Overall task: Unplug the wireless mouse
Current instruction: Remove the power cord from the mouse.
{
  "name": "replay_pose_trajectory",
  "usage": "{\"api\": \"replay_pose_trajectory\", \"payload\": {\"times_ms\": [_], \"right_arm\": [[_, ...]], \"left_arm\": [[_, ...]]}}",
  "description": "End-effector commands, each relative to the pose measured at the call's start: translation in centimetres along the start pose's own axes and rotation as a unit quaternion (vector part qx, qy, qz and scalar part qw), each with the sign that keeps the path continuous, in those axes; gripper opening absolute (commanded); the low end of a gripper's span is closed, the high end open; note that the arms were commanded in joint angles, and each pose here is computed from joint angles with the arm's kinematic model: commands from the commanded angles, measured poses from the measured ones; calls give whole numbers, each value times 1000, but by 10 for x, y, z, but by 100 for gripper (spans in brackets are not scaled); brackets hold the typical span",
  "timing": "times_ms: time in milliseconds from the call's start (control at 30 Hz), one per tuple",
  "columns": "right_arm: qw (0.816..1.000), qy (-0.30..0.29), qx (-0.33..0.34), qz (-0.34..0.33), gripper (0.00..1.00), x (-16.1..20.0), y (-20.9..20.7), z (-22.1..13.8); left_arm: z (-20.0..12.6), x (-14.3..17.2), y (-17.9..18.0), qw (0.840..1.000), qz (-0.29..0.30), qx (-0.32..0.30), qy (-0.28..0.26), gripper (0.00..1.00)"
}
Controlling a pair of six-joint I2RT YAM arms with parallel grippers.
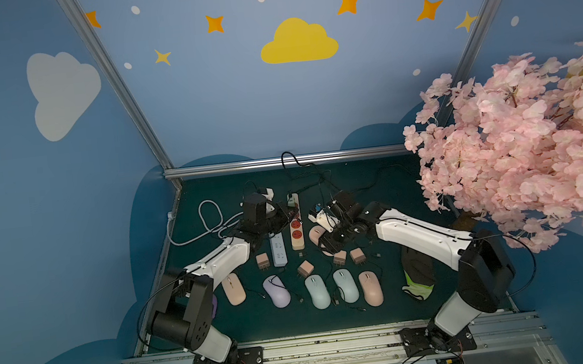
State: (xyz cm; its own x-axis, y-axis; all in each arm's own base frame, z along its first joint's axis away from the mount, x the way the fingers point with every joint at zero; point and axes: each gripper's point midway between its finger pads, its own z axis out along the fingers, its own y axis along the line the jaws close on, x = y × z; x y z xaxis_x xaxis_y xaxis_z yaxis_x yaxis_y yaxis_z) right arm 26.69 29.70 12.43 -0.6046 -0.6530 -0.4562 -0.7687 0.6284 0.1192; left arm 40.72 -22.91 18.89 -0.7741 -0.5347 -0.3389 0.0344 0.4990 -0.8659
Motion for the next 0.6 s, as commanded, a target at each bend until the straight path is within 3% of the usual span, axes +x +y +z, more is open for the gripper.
{"api": "replay_pose_trajectory", "payload": {"times_ms": [0, 167, 267, 400, 567], "right_arm": [[998, 67, 20, -6, 0, 33, -4, 6], [999, 5, -14, 51, 0, 17, -1, -8], [994, -17, 20, 103, 0, 9, -19, -17], [976, 4, 93, 196, 0, 16, -58, -21], [957, 42, 130, 255, 0, 13, -96, -14]], "left_arm": [[-10, -26, -30, 999, 19, 32, -39, 4], [-8, -24, -31, 999, 23, 36, -28, 4], [-8, -15, -24, 999, 37, 27, -8, 4], [-13, 3, -12, 996, 82, -1, 31, 4], [-24, 21, 14, 987, 122, -69, 84, 4]]}}
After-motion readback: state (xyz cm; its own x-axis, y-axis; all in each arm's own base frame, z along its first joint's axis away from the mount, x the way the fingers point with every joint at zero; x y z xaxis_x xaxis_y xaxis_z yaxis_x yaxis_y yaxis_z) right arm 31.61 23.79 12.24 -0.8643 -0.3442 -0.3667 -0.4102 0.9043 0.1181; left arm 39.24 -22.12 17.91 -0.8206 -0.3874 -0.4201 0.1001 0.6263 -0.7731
